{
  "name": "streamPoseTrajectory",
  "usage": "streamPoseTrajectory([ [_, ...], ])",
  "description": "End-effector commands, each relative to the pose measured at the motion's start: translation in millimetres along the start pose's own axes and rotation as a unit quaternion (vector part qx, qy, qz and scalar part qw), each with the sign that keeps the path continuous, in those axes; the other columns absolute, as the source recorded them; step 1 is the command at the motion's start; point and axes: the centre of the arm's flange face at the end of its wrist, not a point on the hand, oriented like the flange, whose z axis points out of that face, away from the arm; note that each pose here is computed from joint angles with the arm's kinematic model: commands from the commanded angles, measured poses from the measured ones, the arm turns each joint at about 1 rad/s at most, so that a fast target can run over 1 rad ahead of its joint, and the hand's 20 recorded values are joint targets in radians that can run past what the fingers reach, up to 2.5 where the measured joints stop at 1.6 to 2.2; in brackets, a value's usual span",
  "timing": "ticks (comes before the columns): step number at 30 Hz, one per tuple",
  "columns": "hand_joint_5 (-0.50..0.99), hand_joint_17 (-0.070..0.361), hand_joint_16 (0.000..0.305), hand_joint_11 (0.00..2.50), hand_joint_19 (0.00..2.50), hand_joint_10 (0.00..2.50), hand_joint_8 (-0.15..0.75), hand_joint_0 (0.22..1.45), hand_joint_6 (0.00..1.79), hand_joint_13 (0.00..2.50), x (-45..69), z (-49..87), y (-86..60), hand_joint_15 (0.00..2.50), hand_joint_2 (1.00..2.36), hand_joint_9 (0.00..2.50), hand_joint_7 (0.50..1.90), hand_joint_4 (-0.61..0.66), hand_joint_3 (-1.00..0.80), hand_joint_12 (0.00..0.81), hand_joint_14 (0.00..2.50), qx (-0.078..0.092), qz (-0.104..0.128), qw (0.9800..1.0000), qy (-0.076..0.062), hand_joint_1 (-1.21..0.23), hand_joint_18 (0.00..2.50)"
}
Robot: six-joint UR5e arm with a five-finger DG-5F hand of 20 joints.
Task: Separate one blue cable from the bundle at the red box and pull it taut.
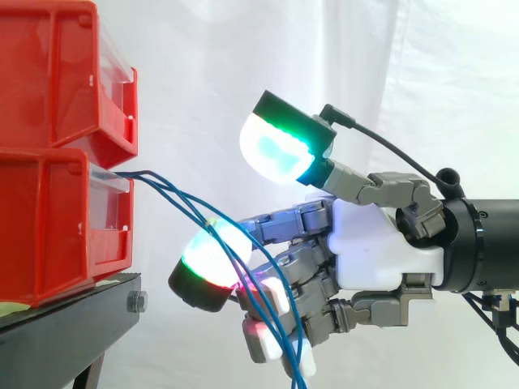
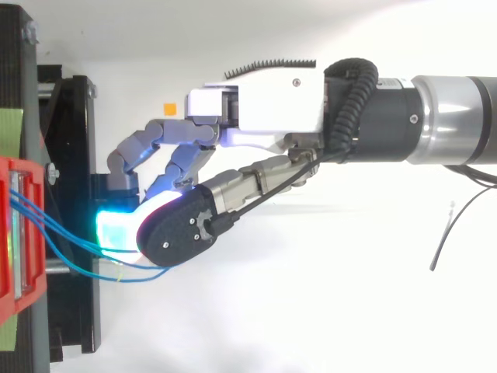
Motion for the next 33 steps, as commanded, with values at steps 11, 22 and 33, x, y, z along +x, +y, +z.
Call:
streamPoseTrajectory([
  [11,-0.18,0.095,0.042,1.09,0.91,0.01,0.308,0.59,0.8,0.86,5.1,3.5,1.9,0.75,1.01,0.9,0.92,0.13,-0.4,0.353,0.02,-0.008,0.002,0.9999,-0.015,-0.7,0.79],
  [22,-0.19,0.095,0.042,1.12,0.91,0.01,0.318,0.6,0.85,0.88,6.8,2.7,2.6,0.75,1.02,0.94,0.97,0.12,-0.26,0.354,0.02,-0.006,0.0,1.0,-0.005,-0.63,0.81],
  [33,-0.2,0.096,0.043,1.13,0.89,0.01,0.309,0.62,0.87,0.89,2.0,-1.0,10.3,0.76,1.02,0.93,0.94,0.12,-0.25,0.352,0.02,-0.005,-0.003,1.0,0.002,-0.78,0.83],
])
